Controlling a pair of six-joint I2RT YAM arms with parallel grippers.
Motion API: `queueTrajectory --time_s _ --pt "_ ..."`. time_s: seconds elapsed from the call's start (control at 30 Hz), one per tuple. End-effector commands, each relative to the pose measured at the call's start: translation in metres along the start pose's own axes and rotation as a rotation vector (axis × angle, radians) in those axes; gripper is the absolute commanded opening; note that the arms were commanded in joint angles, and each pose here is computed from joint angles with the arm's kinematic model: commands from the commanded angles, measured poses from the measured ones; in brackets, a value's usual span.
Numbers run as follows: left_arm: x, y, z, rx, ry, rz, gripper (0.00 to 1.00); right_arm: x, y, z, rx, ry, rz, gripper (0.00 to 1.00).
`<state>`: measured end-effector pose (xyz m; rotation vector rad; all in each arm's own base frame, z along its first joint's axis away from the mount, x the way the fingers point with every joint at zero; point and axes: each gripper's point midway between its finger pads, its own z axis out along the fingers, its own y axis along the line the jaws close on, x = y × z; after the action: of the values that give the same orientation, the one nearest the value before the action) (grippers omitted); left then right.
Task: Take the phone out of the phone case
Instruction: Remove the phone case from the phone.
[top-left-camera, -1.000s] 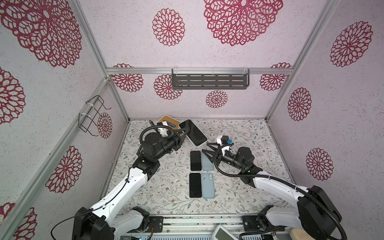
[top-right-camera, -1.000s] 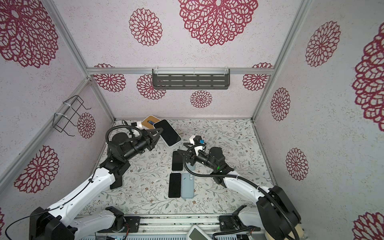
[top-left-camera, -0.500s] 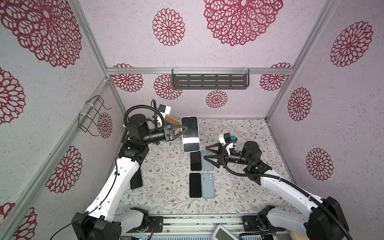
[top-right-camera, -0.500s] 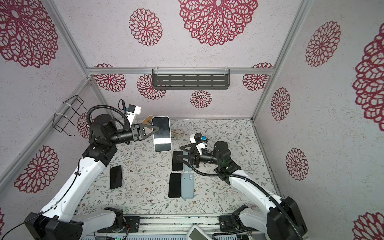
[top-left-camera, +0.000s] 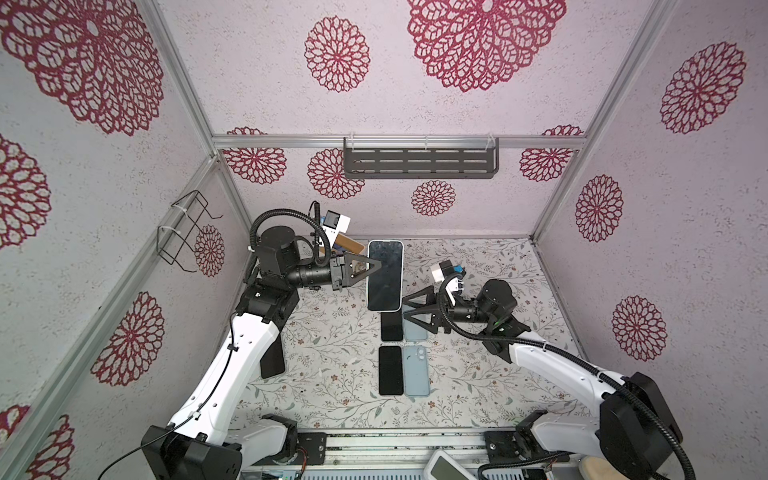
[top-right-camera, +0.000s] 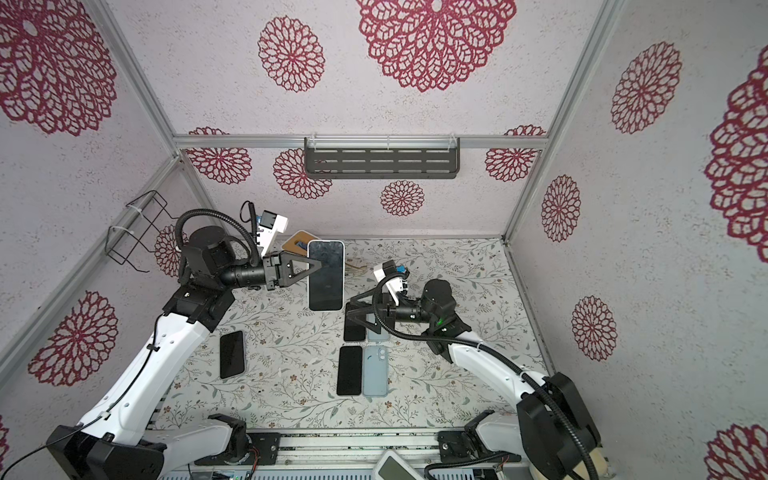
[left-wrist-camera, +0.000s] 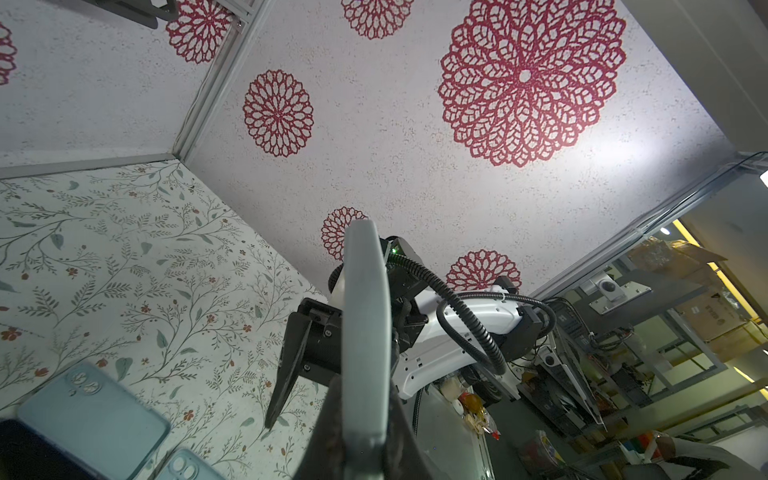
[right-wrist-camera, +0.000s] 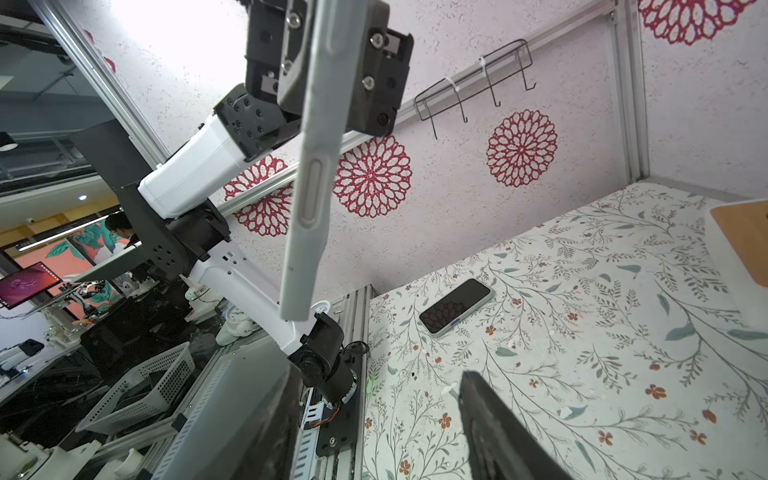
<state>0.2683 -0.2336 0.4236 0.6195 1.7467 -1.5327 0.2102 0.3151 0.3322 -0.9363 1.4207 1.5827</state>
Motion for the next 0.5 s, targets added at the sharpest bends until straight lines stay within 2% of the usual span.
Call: queueTrajectory --time_s 0.0,0.47 --pt "-0.0086 -0.016 0.0017 0.055 -0.009 0.091 0.0 -0.0239 0.0223 0.0028 -0.071 -0.037 -0.083 0.61" --pt "-0.0056 -0.0133 0.01 0.072 0.004 0.079 0.0 -0.0305 0.0217 0.009 -0.096 -0.036 -0.08 0.47"
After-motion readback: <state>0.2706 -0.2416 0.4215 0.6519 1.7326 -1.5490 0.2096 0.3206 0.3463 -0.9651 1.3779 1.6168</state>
